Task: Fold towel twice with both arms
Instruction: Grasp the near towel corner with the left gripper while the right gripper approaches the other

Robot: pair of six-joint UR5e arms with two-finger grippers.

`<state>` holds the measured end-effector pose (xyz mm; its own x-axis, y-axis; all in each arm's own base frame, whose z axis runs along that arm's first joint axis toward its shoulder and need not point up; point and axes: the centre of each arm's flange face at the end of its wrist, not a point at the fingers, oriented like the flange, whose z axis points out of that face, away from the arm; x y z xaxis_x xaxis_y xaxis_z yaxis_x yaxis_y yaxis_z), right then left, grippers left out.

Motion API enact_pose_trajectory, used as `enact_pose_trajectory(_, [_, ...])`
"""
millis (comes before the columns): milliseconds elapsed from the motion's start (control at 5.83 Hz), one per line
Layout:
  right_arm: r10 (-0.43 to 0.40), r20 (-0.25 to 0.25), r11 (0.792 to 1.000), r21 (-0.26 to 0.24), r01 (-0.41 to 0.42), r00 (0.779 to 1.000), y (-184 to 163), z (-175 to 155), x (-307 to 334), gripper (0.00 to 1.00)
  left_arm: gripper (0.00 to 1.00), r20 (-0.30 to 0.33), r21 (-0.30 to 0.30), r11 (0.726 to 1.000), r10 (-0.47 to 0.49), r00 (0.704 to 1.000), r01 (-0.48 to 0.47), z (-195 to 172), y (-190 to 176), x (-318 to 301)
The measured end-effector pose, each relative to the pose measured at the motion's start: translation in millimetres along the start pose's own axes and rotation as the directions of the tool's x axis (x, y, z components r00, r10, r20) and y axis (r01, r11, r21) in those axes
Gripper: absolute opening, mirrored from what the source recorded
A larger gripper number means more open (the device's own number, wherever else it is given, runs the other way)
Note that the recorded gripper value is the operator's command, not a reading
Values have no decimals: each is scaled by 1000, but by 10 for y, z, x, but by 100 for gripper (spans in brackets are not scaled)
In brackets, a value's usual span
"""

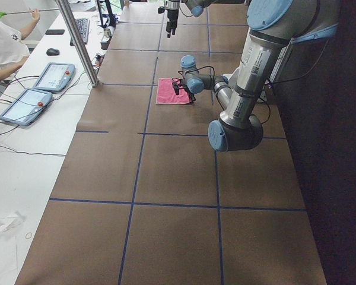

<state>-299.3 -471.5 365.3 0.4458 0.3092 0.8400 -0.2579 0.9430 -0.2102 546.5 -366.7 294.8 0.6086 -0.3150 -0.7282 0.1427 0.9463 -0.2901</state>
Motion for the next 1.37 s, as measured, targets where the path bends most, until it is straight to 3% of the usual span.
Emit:
enact_pose_trajectory(343, [31,21,999,11,-31,999,514,372,-583,100,2,-19,-3,1000,8,1000,-8,-88,36,63])
enact_pose_trajectory(515, [35,25,999,22,-36,999,927,642,-861,100,2,-20,-1,1000,8,1000,-8,-85,25,74])
enact_pose_trajectory(858, [15,-42,999,35,-14,999,1812,1116,-1393,98,2,-18,4,1000,7,1000,-7,-56,-9,72])
enact_pose_trajectory(1030, [-3,-82,998,55,7,997,2172,1276,-1552,89,2,-16,5,1000,8,1000,-7,-45,-20,64])
enact_pose_trajectory(1373, [1,-115,996,87,9,993,2468,1554,-1701,79,3,-14,6,1000,8,1000,-8,-32,-36,43])
